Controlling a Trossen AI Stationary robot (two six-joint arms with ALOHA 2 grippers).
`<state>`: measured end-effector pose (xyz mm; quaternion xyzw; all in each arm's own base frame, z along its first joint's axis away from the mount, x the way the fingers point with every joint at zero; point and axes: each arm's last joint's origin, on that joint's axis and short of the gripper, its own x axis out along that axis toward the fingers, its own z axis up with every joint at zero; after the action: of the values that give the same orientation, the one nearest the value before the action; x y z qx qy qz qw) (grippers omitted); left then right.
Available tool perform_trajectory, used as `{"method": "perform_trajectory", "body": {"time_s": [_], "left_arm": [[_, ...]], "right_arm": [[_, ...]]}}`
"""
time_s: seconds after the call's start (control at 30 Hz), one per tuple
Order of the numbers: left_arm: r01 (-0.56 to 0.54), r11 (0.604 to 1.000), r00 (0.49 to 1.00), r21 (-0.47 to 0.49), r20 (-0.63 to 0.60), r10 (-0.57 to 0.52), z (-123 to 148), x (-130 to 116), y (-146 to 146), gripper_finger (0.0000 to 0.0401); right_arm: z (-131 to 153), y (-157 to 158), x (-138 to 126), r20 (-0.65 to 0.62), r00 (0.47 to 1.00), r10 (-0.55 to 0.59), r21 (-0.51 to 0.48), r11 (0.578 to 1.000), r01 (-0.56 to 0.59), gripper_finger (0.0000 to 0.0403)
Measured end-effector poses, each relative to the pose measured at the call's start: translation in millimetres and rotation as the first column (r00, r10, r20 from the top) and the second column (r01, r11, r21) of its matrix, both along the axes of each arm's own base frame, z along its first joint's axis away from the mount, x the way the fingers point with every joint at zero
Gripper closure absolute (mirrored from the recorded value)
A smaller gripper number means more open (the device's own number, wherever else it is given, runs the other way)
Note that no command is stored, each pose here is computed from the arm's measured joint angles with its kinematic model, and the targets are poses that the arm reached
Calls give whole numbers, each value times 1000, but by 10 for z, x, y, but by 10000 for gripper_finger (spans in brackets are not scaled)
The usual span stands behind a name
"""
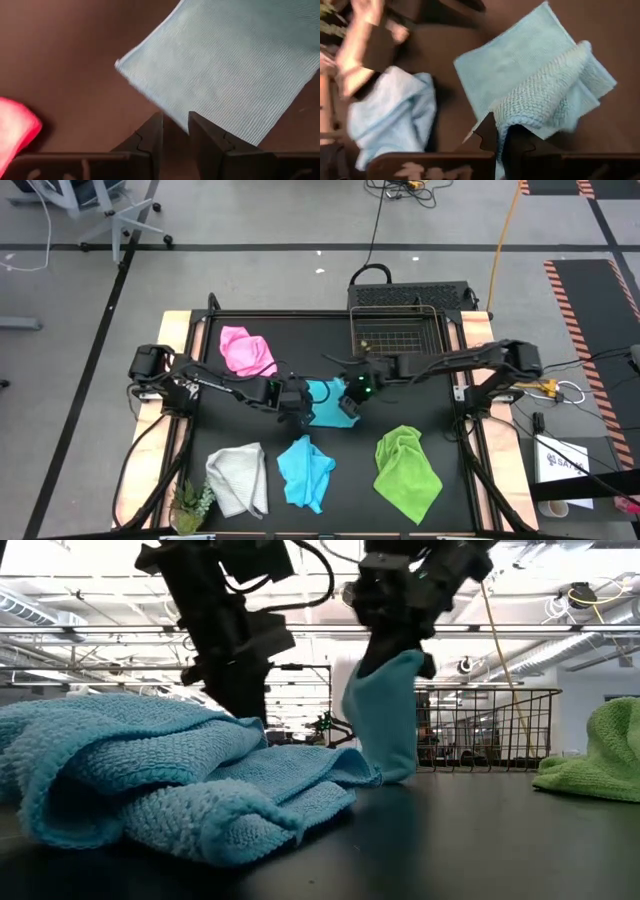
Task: Fold microfiber towels
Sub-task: Fold the top blue towel
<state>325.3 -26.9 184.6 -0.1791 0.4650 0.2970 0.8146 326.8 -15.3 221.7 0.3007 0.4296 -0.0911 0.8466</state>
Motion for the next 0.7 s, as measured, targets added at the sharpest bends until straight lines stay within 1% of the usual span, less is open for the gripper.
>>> {"method": "perform_trajectory", "body": {"time_s": [0.07, 0.13, 0.3, 0.4, 0.47, 0.6, 0.7], "left_arm": [[5, 1000, 1000, 5, -6, -5, 69, -59, -39, 310], [14, 1000, 1000, 23, -10, -14, 158, -128, -75, 324], [25, 999, 999, 25, -27, -24, 312, -270, -106, 376], [33, 999, 999, 23, -19, -33, 345, -290, -130, 396], [34, 999, 999, 22, -31, -34, 330, -294, -134, 394], [22, 1000, 999, 18, -30, -21, 315, -284, -129, 377], [17, 1000, 999, 17, -32, -17, 308, -284, -130, 372]], "right_arm": [[-39, -23, 103, -4, 1000, 28, 19, 999, -28, 403], [-54, -49, 201, 8, 999, 38, 18, 999, -38, 403], [-42, -126, 427, 108, 992, 70, 27, 997, -73, 403], [-119, -158, 526, 148, 987, 70, 18, 997, -73, 403], [-207, -179, 583, 157, 985, 71, 11, 997, -73, 403], [-339, -186, 632, 142, 986, 85, 1, 996, -86, 403], [-369, -191, 687, 183, 978, 101, -21, 995, -99, 401]]}}
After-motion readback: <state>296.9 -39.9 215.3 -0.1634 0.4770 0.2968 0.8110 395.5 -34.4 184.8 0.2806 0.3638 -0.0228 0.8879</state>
